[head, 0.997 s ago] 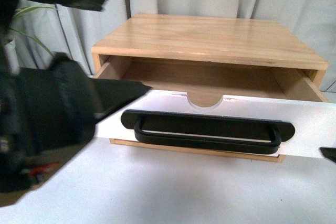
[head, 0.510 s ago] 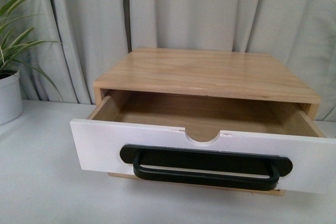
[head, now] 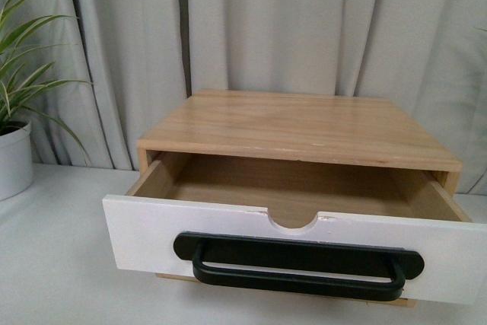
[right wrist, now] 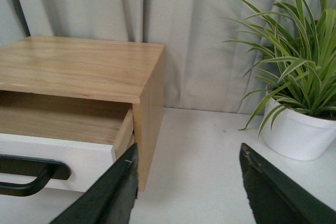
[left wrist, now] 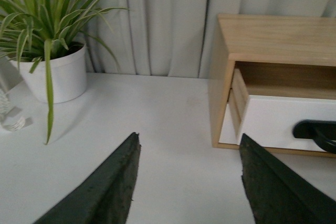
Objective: Pull drawer
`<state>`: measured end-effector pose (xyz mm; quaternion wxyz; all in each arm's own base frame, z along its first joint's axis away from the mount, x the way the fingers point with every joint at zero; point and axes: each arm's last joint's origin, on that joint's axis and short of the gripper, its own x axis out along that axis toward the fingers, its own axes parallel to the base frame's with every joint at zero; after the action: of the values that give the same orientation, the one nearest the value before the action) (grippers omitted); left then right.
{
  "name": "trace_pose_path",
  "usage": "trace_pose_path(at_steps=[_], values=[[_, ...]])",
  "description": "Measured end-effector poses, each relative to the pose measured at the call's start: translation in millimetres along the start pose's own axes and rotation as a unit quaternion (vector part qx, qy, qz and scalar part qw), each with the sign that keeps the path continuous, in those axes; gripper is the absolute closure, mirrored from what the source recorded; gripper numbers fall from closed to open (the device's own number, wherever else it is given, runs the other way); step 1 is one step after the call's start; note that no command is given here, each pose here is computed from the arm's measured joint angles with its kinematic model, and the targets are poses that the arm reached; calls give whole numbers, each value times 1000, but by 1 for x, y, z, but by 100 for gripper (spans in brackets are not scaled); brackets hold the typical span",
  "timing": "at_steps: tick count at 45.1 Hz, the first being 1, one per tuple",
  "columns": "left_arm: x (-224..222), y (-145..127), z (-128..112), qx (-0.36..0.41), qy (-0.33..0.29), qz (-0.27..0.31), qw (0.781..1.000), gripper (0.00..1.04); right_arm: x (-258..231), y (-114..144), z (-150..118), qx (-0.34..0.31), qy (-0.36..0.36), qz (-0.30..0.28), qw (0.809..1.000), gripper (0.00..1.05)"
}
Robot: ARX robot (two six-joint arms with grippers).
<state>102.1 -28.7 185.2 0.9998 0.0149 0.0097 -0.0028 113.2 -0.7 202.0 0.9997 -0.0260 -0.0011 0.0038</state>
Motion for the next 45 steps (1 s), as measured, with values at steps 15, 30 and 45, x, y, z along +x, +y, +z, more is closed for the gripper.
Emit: trace_pose_path(at_steps=[15,30,45], values=[[-4,15,-9,-11,-9,-3,1000,100,-5,1,-16,18,0,-5,1000,103],[-5,28,-20,-16,-12,1,1000,101,-16,2,-26,19,1,-3,1000,103],[-5,28,-20,-16,-12,2,1000,101,-16,3,-37,20,1,-3,1000,103]])
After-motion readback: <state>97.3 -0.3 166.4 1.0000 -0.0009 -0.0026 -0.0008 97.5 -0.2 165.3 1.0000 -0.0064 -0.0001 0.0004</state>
